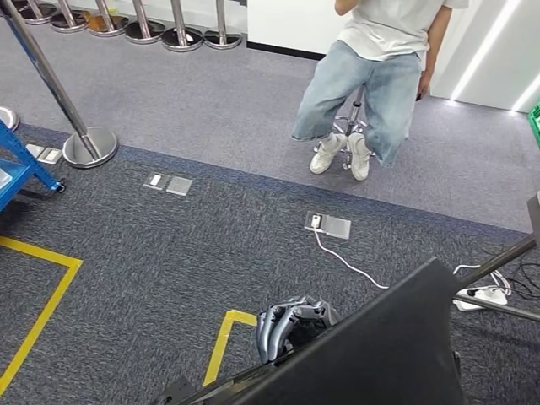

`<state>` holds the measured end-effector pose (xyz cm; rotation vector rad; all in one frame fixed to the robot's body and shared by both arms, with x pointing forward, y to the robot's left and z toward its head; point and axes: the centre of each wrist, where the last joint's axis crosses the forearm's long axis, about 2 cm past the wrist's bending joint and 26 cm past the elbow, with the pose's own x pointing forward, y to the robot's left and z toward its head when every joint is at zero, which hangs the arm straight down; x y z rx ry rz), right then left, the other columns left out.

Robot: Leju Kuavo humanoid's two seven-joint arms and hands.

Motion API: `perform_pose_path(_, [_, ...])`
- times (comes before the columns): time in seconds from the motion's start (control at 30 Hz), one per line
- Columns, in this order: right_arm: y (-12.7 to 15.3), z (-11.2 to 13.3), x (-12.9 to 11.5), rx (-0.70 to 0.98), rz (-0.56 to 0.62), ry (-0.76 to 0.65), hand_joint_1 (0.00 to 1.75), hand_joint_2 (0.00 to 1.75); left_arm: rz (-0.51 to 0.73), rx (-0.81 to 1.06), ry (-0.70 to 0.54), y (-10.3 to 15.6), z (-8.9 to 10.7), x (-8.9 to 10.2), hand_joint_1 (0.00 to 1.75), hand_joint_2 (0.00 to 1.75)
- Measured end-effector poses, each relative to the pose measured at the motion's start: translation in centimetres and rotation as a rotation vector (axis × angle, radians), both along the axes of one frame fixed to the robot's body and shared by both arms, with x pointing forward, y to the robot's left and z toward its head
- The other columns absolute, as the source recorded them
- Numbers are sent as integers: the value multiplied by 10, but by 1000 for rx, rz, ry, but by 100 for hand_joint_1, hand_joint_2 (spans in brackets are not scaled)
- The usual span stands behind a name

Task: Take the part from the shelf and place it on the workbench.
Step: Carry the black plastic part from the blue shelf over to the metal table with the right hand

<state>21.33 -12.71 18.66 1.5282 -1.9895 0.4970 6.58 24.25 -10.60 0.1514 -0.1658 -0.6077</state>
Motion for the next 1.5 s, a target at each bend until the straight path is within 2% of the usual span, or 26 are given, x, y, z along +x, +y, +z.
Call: perform_pose_path(1.5, [6, 0, 1, 10, 22, 12, 175, 175, 2, -2, 7, -1, 0, -2, 0, 175])
